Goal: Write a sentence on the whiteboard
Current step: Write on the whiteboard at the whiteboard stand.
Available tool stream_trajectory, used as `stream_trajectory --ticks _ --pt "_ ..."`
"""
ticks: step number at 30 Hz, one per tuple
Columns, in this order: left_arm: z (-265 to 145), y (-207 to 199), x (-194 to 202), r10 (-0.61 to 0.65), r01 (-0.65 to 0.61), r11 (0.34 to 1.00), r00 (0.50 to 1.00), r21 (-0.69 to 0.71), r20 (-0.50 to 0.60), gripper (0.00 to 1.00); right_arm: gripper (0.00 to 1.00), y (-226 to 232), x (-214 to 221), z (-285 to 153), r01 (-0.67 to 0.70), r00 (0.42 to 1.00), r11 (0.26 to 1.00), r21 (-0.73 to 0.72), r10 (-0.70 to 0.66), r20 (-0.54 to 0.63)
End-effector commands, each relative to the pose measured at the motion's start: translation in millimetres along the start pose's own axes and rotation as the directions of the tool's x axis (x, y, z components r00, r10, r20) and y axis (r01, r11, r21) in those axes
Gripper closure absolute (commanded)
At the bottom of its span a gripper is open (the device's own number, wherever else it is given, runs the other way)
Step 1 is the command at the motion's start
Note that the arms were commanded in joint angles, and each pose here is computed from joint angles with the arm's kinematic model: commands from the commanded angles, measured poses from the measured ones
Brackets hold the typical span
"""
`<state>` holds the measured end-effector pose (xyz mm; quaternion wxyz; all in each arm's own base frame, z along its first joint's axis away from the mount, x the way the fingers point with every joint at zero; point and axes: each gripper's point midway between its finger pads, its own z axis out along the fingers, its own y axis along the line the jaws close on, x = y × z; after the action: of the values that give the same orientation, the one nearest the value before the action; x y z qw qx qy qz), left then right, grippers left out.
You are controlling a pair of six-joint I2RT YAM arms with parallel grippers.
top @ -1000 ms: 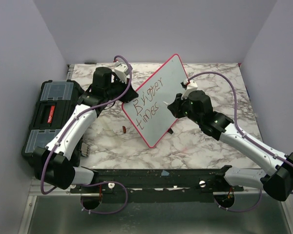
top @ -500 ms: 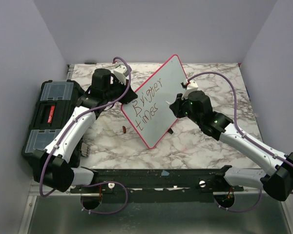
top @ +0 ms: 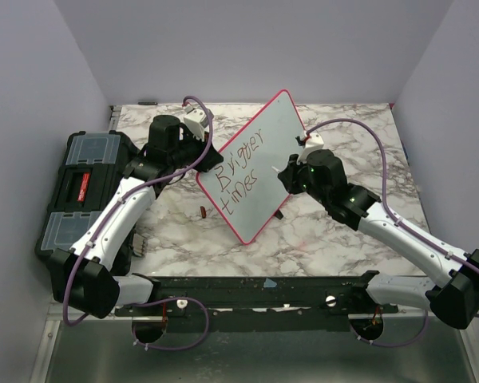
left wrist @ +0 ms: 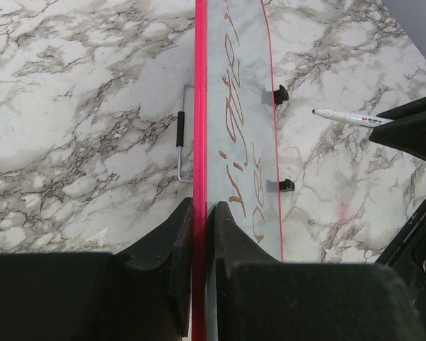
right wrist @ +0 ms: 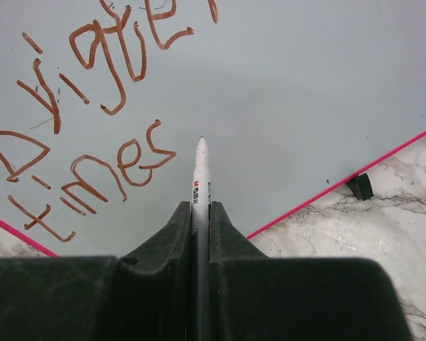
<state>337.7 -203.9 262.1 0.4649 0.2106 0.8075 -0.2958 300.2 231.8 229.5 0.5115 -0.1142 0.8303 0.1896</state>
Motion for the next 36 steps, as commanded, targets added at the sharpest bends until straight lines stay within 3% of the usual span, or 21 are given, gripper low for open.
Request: stream_trajectory --ticks 1,14,28,36 --pt "-2.9 16.7 -18.7 0.108 -0.102 0.991 0.992 -0.089 0.067 1.0 0.99 -5.2 4.4 -3.0 0.011 1.0 1.0 0.025 -0.011 -0.007" --pt "0.9 11.2 -13.1 0.114 -0.112 0.993 0.992 -0.043 0.053 1.0 0.99 1.2 -6.2 -1.7 -0.017 1.0 1.0 -0.01 0.017 0.009" --pt "2.7 12.8 -9.3 0.117 -0.115 0.992 0.992 -0.043 0.039 1.0 0.99 -31.1 -13.8 22.1 -0.077 0.997 0.995 0.066 0.077 0.001" --pt "4.1 13.5 -7.9 0.115 -0.114 0.993 0.993 -0.043 0.033 1.0 0.99 -20.1 -21.4 38.3 -0.086 0.996 0.996 0.007 0.086 0.006"
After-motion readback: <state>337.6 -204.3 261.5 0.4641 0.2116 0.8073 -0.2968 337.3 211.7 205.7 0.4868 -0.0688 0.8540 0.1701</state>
